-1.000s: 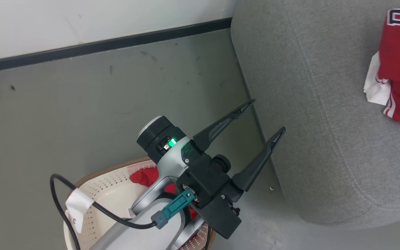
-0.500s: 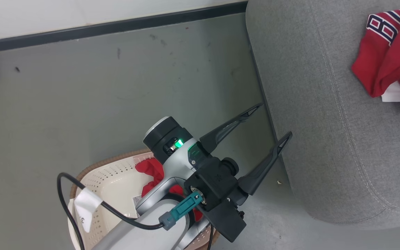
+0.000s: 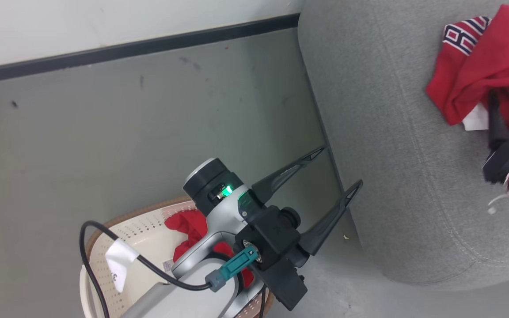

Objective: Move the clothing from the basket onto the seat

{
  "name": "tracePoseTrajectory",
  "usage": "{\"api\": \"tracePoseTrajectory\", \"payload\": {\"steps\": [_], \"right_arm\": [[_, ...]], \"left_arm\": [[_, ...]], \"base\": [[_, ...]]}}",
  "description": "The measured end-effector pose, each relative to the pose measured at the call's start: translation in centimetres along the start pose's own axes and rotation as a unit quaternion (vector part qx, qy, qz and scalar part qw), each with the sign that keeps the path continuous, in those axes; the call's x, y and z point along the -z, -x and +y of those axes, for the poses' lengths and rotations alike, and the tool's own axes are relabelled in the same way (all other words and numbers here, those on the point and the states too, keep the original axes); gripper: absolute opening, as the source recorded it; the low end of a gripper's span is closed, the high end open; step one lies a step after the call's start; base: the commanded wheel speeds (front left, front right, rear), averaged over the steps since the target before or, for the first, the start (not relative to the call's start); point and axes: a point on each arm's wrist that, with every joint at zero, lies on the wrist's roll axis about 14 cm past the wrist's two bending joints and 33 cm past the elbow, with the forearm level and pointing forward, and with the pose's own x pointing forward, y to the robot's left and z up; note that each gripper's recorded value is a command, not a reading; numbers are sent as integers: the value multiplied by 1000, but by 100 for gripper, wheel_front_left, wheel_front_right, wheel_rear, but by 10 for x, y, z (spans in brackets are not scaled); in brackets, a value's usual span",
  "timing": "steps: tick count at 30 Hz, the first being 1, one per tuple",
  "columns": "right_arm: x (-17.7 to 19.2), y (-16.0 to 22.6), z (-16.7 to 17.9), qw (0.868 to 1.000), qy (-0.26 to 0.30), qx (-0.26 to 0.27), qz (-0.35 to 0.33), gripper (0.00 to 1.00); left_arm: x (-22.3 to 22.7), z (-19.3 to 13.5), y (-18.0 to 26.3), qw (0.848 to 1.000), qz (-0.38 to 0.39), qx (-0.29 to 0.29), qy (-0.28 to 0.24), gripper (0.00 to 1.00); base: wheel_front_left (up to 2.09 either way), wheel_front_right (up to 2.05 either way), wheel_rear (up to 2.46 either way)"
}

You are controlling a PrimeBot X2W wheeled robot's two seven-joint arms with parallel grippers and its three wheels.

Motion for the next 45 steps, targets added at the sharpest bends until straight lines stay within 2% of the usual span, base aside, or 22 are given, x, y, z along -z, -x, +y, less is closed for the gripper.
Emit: {"api": "tracePoseTrajectory", "payload": {"steps": [9, 16, 27, 32, 37, 45], "right_arm": [[15, 36, 6, 1000, 18, -23, 3, 100], [3, 61, 14, 998, 19, -41, -31, 100], [-55, 91, 38, 988, 18, -68, -138, 100], [-72, 108, 64, 981, -2, -87, -176, 100], [-80, 128, 89, 974, -23, -104, -201, 100], [-90, 160, 123, 962, -40, -131, -236, 100]], "left_arm": [[-3, -16, 3, 1000, 0, 7, 2, 100], [-9, -21, 7, 1000, -4, -3, 2, 100], [-10, 20, 49, 992, 4, -124, -10, 100], [-6, 42, 89, 979, 19, -203, -5, 100], [-6, 61, 136, 959, 30, -281, -11, 100], [-14, 82, 218, 920, 35, -391, -20, 100]], "base": [[0, 0, 0], [0, 0, 0], [0, 0, 0], [0, 0, 0], [0, 0, 0], [0, 0, 0]]}}
